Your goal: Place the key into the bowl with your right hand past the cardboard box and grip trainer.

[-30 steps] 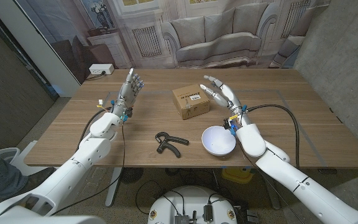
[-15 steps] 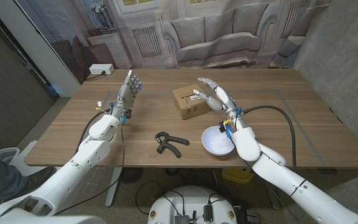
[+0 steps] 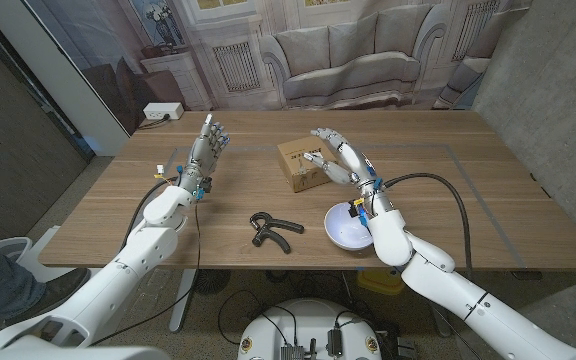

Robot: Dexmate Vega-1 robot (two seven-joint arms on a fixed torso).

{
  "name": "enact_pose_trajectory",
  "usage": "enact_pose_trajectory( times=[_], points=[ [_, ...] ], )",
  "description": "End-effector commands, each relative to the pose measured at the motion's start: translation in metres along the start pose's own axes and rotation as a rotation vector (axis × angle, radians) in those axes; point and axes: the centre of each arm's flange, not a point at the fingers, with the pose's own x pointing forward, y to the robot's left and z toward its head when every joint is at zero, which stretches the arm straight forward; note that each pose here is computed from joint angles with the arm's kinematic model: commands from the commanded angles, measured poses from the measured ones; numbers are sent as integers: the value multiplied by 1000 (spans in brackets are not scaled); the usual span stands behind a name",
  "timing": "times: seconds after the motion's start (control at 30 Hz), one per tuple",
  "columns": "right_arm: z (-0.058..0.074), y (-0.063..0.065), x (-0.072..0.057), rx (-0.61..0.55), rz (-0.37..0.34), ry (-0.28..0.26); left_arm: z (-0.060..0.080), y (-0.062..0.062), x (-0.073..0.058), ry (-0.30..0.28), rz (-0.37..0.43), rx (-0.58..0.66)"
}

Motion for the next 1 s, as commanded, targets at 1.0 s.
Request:
enact_pose_trajectory(
  times=[1.0],
  points=[
    [16,13,-5,-244,-34,-8,-5,0,-8,-1,-5,-5]
  ],
)
